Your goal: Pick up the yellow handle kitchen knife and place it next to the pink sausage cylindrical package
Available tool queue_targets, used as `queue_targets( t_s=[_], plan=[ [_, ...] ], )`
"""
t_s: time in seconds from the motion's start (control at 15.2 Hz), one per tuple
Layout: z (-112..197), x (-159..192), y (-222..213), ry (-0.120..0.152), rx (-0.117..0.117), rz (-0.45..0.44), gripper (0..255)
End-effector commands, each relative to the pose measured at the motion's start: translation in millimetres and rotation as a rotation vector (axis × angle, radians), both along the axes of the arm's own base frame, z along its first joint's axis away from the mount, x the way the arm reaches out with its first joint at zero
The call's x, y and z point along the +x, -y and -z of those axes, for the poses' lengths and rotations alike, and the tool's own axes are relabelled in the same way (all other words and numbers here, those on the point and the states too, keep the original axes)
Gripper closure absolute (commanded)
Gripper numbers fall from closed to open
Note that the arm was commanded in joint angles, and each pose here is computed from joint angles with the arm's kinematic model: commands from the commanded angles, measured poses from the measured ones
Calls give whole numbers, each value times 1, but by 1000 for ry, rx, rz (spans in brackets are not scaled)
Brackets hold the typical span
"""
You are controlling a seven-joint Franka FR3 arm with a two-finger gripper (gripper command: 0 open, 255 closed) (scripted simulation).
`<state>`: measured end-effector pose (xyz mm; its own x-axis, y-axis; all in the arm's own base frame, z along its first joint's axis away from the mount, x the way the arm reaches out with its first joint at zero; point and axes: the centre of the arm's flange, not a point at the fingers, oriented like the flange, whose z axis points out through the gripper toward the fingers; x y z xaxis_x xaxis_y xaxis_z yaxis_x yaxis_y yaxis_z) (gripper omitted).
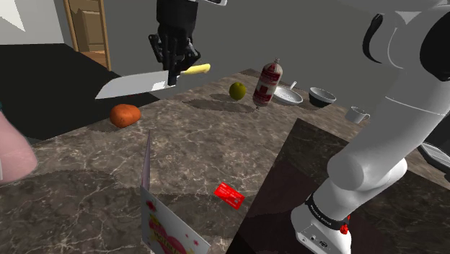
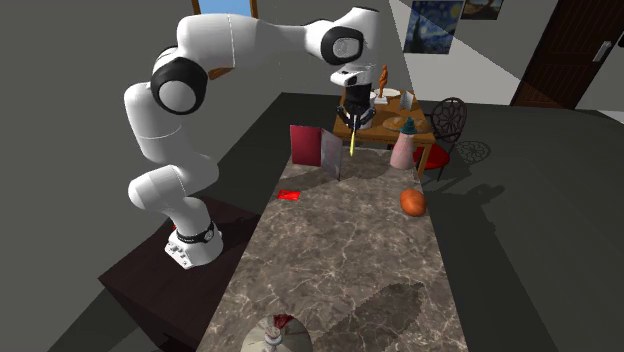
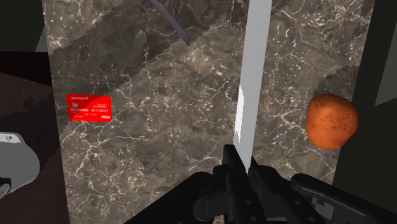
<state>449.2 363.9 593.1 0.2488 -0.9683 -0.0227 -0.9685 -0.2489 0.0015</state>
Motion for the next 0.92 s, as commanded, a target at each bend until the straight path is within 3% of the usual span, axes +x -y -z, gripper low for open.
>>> queue_targets(
  t_s=[0.0,0.86],
  plan=[
    [-11,0,1,0,0,0,255],
    [-80,0,1,0,0,0,255]
  ],
)
